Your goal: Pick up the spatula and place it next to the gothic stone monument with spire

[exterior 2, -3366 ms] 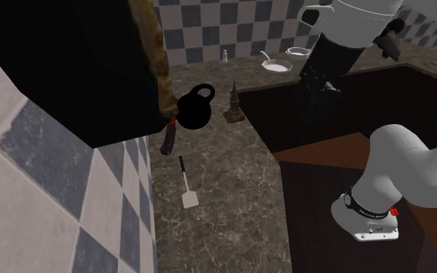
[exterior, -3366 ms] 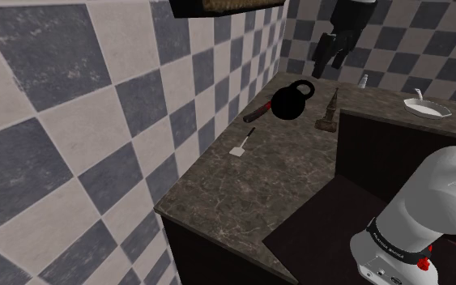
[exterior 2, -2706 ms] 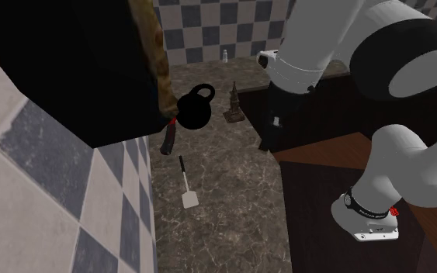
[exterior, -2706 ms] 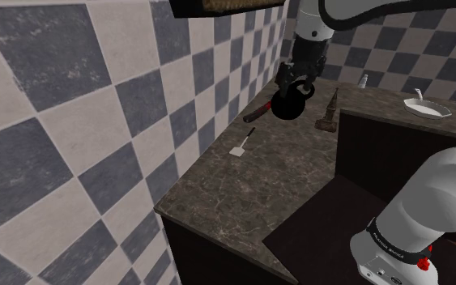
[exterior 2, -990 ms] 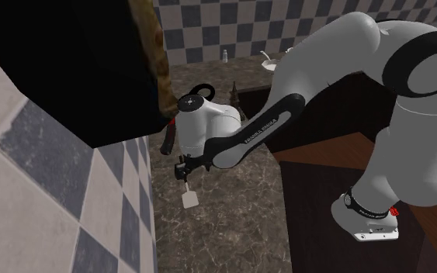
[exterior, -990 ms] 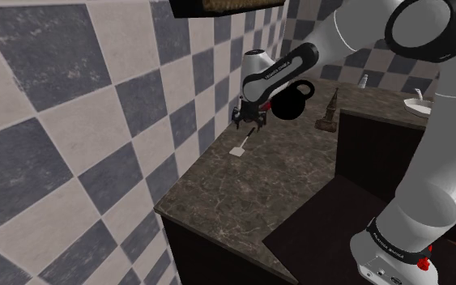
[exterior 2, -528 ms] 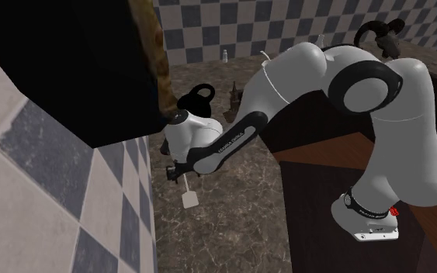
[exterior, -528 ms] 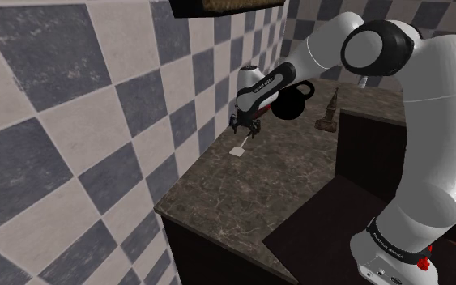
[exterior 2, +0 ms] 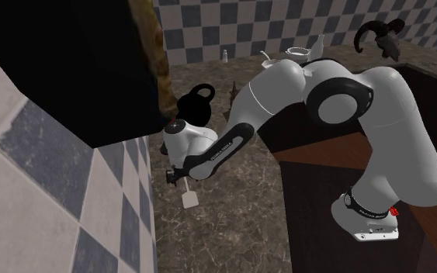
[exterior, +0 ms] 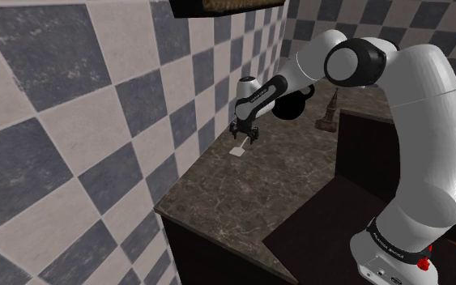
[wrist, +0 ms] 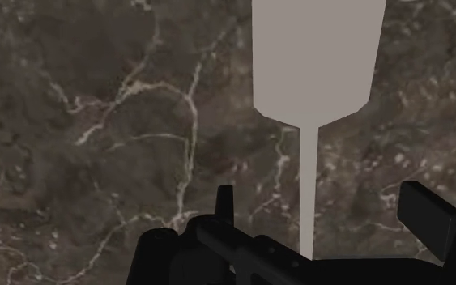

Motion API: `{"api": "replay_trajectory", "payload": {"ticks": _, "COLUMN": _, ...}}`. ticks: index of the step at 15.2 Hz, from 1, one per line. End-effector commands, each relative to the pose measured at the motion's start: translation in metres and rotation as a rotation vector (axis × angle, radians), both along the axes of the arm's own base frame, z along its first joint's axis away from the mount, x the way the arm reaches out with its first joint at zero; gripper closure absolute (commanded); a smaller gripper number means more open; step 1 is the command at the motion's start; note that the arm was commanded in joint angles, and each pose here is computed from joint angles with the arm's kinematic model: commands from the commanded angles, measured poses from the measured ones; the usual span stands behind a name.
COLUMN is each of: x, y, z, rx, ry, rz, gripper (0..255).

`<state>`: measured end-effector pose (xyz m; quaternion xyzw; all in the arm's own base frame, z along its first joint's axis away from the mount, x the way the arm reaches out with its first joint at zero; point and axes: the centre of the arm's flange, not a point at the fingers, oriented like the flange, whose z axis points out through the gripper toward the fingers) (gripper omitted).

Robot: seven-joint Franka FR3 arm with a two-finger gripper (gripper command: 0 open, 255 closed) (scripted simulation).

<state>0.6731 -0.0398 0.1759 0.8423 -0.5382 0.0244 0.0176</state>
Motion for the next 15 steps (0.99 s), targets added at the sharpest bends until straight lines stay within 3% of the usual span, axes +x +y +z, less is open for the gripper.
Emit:
{"api": "replay_trajectory", "payload": {"ticks": 1, "x": -0.0001, "y": -0.0002, "z": -0.0112, "rx": 0.0, "ry": 0.0, "rz": 0.0, "gripper": 0}}
{"api": "replay_trajectory", "payload": {"ticks": 9, "x": 0.0, "y": -0.0004, "z": -0.0143, "rx": 0.0, "ry": 0.0, "rz": 0.0, "gripper": 0}}
{"api": "replay_trajectory", "payload": {"ticks": 10, "x": -0.0001, "y": -0.0004, "z": -0.0143, "rx": 0.0, "ry": 0.0, "rz": 0.0, "gripper": 255}}
{"api": "replay_trajectory", "payload": {"ticks": 15, "x": -0.0011, "y": -0.0001, "z": -0.0144, "rx": 0.0, "ry": 0.0, "rz": 0.0, "gripper": 255}}
